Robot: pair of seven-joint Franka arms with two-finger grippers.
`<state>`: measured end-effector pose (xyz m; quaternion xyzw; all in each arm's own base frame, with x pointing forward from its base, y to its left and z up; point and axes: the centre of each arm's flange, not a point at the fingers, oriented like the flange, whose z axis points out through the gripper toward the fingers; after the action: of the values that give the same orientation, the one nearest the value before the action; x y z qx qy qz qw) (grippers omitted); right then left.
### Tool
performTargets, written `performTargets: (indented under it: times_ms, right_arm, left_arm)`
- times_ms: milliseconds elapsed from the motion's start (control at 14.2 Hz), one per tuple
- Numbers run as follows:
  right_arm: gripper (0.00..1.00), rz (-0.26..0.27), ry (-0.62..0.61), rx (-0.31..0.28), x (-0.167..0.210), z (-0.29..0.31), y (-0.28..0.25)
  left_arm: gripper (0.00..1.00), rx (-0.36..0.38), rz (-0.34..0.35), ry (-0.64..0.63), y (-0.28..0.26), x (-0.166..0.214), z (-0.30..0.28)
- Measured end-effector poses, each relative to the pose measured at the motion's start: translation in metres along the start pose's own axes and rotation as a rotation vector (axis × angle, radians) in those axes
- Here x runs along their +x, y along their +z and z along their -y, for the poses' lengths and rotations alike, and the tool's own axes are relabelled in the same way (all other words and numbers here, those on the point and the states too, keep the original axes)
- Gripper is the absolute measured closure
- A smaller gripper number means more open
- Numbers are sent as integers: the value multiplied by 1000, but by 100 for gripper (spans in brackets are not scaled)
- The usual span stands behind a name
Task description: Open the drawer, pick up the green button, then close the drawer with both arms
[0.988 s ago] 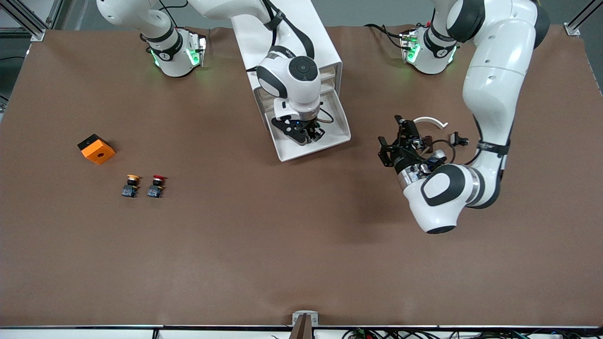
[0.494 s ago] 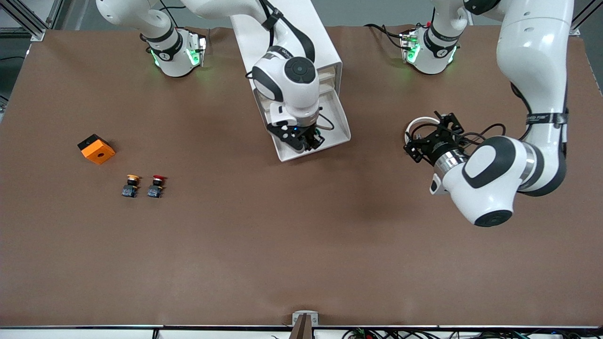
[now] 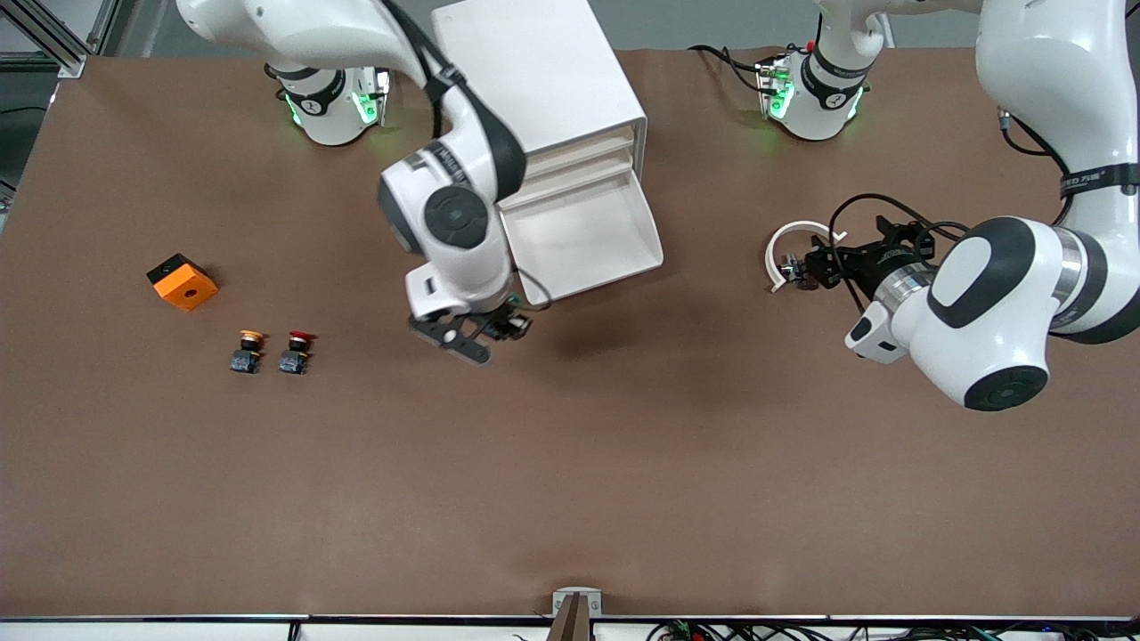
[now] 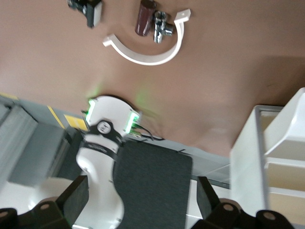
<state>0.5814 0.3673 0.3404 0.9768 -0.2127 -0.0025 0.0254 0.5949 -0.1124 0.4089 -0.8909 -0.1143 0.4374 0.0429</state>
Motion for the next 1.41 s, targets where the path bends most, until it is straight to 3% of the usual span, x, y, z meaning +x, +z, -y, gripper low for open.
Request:
performTargets:
  times_ms: [282,564,847,1129,1411]
  right_arm:
    - [59,-1,-107,8,56,-60,33]
    - [59,-52,-202,55,76,-116,81]
    - [59,-100,-276,76,94,-184,127]
    - [59,-95,-311,66,98,-223,150]
    - [59,-106,-342,70,89,-233,159]
  left_arm:
    - [0,-52,-71,117,0,17,48]
    - [0,-101,-228,167,15,21,53]
    - [0,-118,-385,228,38,29,4]
    - [0,-162,-525,263,63,42,-45]
    - [0,-231,-610,156,87,30,-113]
